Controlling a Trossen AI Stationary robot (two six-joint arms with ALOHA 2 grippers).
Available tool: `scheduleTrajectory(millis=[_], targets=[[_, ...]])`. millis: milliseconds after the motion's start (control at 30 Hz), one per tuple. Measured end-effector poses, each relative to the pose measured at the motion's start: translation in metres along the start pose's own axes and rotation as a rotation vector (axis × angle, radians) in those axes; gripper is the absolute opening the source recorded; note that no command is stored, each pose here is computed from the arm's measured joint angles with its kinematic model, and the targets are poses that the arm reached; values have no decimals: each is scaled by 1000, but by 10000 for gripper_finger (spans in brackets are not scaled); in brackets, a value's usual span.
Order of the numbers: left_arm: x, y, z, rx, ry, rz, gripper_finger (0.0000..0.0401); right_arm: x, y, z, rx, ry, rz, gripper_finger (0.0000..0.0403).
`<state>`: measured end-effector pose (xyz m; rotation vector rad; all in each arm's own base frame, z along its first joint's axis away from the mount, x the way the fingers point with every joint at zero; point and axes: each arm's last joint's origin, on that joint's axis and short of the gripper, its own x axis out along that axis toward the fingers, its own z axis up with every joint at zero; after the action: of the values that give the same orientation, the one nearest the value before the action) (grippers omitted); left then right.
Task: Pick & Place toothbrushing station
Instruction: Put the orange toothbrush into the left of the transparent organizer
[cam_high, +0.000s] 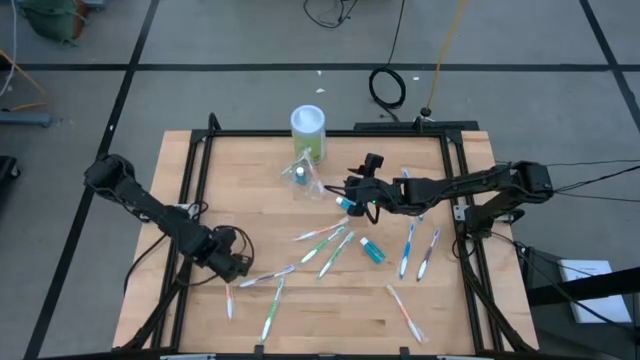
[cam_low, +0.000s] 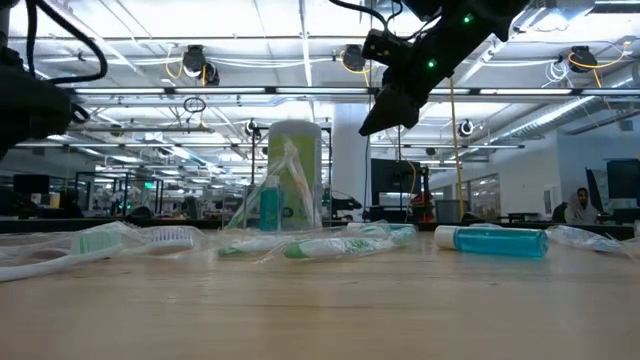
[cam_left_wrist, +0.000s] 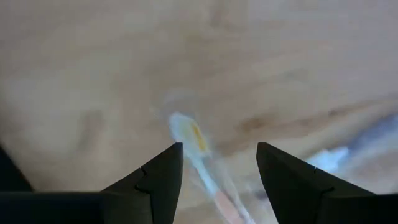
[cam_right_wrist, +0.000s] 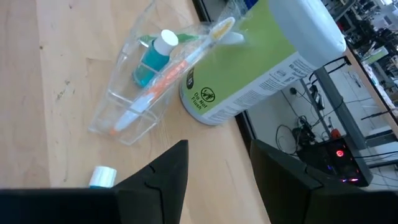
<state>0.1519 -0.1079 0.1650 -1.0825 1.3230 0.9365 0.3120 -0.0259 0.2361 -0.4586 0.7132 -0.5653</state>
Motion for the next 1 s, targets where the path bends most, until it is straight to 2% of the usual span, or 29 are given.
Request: scheduleTrajectory(millis=[300,400,567,867,1000], targets=[[16,4,-8,-12,52,119,211,0,0,0,1,0,0,165],[23,3,-12,28,60,154,211,0,0,0,8,2,1,165],[31,-3,-16,160,55,121,211,0,1,0,25,1,2,165],[31,-5,-15,138,66,110,210,0,1,0,51,2,2,165],[31,-7,-15,167,65,87,177,0,1,0,51,1,3,165]])
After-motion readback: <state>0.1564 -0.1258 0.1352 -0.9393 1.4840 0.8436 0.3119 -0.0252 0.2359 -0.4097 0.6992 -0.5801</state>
